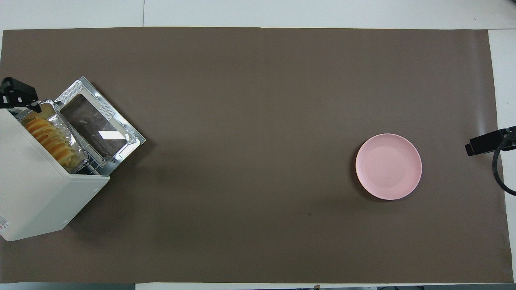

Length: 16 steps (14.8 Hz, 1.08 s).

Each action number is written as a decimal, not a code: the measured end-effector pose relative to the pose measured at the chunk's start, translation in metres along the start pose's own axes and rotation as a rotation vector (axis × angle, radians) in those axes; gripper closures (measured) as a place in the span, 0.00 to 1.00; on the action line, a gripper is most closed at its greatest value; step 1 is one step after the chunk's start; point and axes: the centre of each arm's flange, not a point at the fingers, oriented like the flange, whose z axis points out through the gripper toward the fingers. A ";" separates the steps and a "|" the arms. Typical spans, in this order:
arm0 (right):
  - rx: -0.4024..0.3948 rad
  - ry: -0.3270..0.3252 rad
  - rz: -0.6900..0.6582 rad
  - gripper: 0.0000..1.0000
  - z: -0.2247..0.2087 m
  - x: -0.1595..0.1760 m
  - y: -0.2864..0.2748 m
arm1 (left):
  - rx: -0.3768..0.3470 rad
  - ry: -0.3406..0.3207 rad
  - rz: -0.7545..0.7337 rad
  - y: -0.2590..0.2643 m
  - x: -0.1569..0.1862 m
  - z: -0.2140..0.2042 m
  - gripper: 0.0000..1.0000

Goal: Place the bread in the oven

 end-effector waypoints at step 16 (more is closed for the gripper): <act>0.000 0.000 0.000 0.00 0.000 0.000 0.000 | -0.021 -0.044 0.417 0.027 -0.073 -0.038 0.00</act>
